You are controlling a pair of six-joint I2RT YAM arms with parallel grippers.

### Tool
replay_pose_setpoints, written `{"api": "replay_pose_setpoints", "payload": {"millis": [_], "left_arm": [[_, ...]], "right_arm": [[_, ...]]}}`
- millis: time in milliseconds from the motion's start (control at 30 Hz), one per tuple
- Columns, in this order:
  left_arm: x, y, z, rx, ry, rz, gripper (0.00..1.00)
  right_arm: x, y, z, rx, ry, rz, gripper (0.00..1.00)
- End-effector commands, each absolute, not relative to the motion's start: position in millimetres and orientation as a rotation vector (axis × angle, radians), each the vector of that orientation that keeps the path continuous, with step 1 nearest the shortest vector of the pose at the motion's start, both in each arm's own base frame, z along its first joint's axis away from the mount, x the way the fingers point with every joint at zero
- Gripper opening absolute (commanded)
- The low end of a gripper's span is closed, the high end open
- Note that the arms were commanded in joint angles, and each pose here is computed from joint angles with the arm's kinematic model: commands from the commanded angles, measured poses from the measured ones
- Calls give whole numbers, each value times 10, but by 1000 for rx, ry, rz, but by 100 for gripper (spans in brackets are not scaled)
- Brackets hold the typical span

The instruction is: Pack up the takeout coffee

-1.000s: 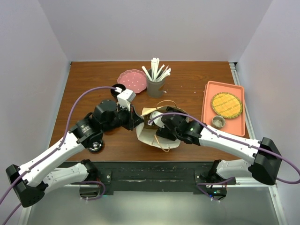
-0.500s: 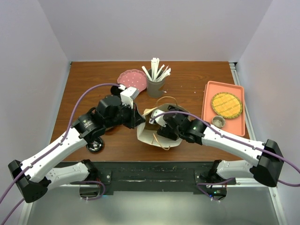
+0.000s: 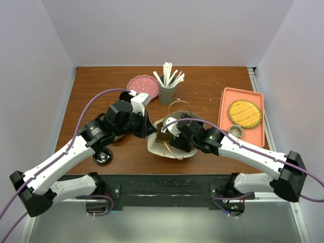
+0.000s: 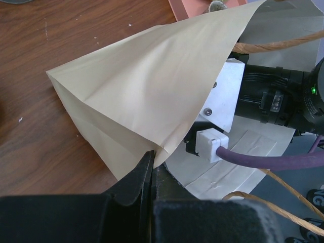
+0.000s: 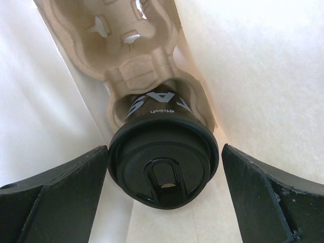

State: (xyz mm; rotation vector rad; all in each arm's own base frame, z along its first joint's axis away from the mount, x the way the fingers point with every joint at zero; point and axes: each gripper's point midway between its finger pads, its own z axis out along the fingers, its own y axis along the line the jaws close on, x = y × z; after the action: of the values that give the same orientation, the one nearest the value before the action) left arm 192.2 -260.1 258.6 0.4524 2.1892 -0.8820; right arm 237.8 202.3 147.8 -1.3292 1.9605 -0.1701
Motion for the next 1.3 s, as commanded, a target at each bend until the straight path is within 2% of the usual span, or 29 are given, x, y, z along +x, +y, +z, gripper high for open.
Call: {"api": "replay_pose_setpoints", "payload": {"millis": [0, 533, 833, 1267], "left_arm": [[1812, -2588, 2598, 449, 2246, -905, 0], [1840, -2623, 2567, 430, 2284, -897, 0], [1904, -2658, 2736, 398, 2316, -874, 0], [1886, -2651, 2728, 357, 2335, -887, 0]], "right_arm": [[2529, 2081, 1833, -1178, 1916, -132, 99], [2523, 2135, 1892, -1241, 1865, -112, 99], [2439, 2111, 1881, -1292, 1852, -87, 92], [2394, 2201, 1937, -1316, 1837, -22, 91]]}}
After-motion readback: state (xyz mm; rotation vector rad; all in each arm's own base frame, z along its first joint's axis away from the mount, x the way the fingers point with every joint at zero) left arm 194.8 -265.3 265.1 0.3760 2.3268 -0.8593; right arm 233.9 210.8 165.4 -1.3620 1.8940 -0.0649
